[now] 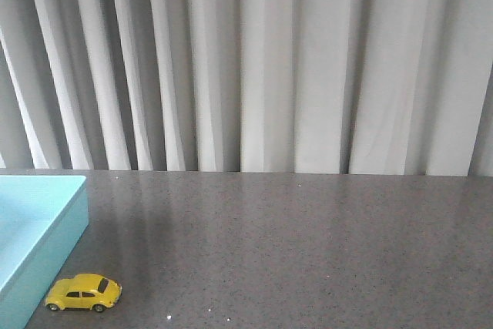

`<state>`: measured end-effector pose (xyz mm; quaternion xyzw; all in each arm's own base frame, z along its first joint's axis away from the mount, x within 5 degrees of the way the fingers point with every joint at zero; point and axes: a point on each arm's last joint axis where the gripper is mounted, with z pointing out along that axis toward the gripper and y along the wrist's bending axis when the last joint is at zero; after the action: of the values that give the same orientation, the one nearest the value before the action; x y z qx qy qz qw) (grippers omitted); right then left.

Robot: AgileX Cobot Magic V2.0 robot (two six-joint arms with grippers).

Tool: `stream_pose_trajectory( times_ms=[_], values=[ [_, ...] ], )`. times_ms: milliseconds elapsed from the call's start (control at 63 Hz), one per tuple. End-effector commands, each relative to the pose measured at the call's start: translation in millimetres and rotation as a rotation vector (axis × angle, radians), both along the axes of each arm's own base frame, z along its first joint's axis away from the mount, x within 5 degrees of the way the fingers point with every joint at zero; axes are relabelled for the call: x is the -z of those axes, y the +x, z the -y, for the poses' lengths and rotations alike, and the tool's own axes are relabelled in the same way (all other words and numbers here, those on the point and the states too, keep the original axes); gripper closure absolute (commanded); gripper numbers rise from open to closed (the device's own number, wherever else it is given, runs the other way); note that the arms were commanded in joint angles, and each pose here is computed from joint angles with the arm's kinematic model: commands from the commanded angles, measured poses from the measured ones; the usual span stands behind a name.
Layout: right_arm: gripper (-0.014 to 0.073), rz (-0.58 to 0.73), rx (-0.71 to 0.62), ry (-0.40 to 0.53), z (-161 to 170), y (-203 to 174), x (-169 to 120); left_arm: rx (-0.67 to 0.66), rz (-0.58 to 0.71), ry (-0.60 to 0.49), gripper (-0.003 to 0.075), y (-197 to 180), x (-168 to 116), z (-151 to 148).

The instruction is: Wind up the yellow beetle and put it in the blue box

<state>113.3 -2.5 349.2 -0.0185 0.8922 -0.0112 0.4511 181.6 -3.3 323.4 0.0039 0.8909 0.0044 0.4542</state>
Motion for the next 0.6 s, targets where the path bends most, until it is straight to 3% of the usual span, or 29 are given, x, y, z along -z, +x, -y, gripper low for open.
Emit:
stream_pose_trajectory(
  times_ms=[0, 127, 334, 445, 588],
  values=[
    [0.0037, 0.081, 0.001, 0.001, -0.2, 2.2, -11.7, -0.002, 0.097, -0.033, 0.0182, 3.1, -16.2, 1.4],
    [0.0037, 0.081, 0.001, 0.001, -0.2, 2.2, -11.7, 0.009, 0.098, -0.038, 0.0182, 3.1, -17.4, 2.5],
    [0.0037, 0.081, 0.001, 0.001, -0.2, 2.2, -11.7, 0.105, 0.043, 0.077, 0.0182, 11.7, -41.7, 4.2],
    [0.0037, 0.080, 0.001, 0.001, -0.2, 2.1, -11.6, 0.230, 0.005, 0.183, 0.0182, 22.9, -57.8, 8.0],
    [0.0037, 0.080, 0.001, 0.001, -0.2, 2.1, -11.6, 0.427, -0.057, 0.238, 0.0182, 48.1, -63.2, 18.9]
  ],
)
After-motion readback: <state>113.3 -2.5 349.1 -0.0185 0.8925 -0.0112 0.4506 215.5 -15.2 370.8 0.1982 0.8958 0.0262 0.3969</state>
